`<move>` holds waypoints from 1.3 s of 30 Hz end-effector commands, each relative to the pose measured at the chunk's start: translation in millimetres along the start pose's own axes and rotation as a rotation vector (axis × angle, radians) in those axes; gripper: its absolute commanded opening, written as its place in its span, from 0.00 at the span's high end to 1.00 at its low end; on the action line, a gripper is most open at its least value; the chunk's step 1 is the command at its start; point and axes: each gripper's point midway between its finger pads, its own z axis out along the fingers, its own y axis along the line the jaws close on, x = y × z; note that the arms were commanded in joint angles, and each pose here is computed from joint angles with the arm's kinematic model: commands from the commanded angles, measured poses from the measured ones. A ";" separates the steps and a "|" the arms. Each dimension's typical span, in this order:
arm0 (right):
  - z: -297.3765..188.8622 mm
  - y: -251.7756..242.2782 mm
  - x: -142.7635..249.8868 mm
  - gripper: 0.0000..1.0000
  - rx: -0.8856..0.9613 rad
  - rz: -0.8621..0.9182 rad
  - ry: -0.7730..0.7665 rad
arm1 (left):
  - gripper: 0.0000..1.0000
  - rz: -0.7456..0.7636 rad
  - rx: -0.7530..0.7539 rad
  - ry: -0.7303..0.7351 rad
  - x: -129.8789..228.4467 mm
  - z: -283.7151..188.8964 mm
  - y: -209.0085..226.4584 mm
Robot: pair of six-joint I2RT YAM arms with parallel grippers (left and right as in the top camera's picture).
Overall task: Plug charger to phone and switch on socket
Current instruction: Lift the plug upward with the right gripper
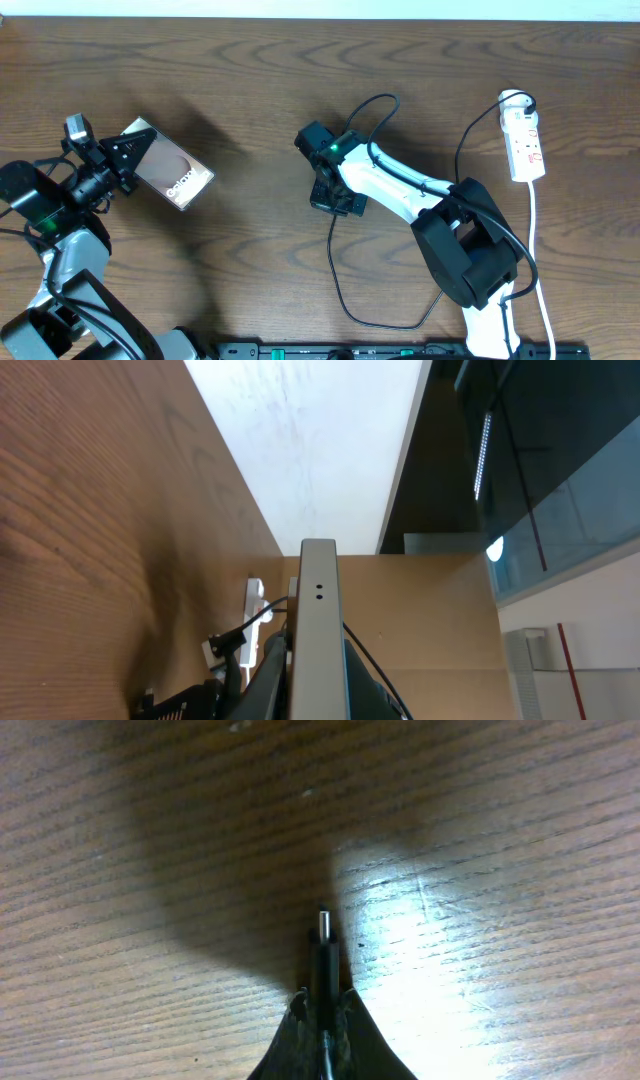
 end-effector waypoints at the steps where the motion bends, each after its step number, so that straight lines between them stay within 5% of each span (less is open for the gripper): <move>1: 14.2 -3.7 4.2 0.99 0.030 0.004 0.024 | 0.92 0.023 0.007 0.022 3.9 -1.1 -3.4; 17: 10.0 -33.3 19.7 0.99 0.144 0.186 0.104 | 0.93 0.023 0.007 0.023 3.9 -1.1 -3.5; 39: -106.6 47.6 -86.3 0.99 -0.222 -0.228 -0.139 | 0.92 0.043 0.007 0.022 3.8 -1.1 -3.4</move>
